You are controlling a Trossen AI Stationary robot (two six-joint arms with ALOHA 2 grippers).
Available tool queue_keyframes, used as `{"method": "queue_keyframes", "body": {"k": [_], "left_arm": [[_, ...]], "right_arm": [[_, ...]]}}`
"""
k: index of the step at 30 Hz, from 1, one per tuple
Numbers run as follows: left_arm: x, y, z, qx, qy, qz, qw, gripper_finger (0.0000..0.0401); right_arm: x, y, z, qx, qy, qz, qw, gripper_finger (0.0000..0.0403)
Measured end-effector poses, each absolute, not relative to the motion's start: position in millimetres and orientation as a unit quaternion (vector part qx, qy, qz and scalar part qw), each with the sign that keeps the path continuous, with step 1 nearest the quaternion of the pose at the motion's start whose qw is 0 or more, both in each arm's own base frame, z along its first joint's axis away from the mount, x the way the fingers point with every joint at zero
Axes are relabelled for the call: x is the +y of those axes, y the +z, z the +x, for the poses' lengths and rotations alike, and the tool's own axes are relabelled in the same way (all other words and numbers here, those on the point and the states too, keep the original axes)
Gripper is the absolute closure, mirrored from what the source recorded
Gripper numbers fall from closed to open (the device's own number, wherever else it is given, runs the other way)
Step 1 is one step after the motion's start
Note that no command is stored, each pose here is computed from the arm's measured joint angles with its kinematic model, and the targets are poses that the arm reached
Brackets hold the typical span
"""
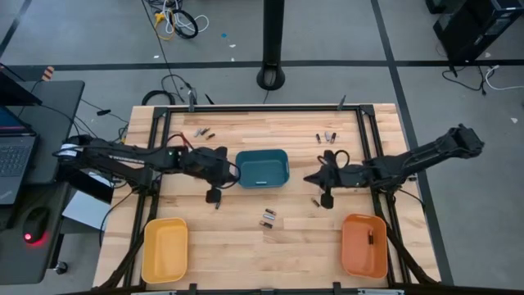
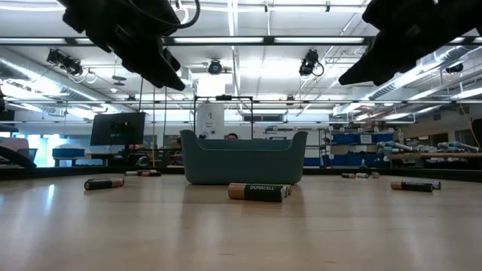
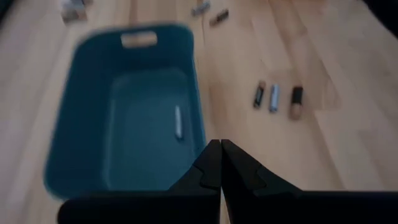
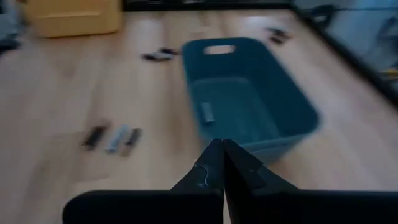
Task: Sort batteries
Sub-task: Put the black battery into the yellow bin
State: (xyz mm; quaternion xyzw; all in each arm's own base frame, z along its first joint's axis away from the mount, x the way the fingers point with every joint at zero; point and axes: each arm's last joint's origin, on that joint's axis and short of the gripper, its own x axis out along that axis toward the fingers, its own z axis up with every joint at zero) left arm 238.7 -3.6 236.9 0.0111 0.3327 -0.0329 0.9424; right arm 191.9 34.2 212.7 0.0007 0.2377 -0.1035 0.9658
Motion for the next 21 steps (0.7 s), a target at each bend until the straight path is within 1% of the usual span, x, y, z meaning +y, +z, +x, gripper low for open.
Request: {"method": "queue_keyframes", "body": {"k": [3,8,15,21], "left_arm": [[-6.9,239.7,236.6,0.364,-0.024,-0.018,0.931,0.0391],[-12.0,237.7,230.3,0.411,-0.005,-0.074,0.909,0.0391],[-14.1,233.8,225.4,0.434,0.048,-0.089,0.895,0.0391],[-13.8,232.9,224.2,0.439,0.063,-0.114,0.889,0.0391]], "right_arm": [[30.1,214.2,187.5,0.228,-0.127,-0.027,0.965,0.0396],[22.5,212.8,181.9,0.216,-0.138,-0.050,0.965,0.0396],[6.9,191.3,180.6,0.172,-0.099,-0.029,0.980,0.0396],[-10.1,175.4,173.6,0.138,-0.129,-0.023,0.982,0.0396]]}}
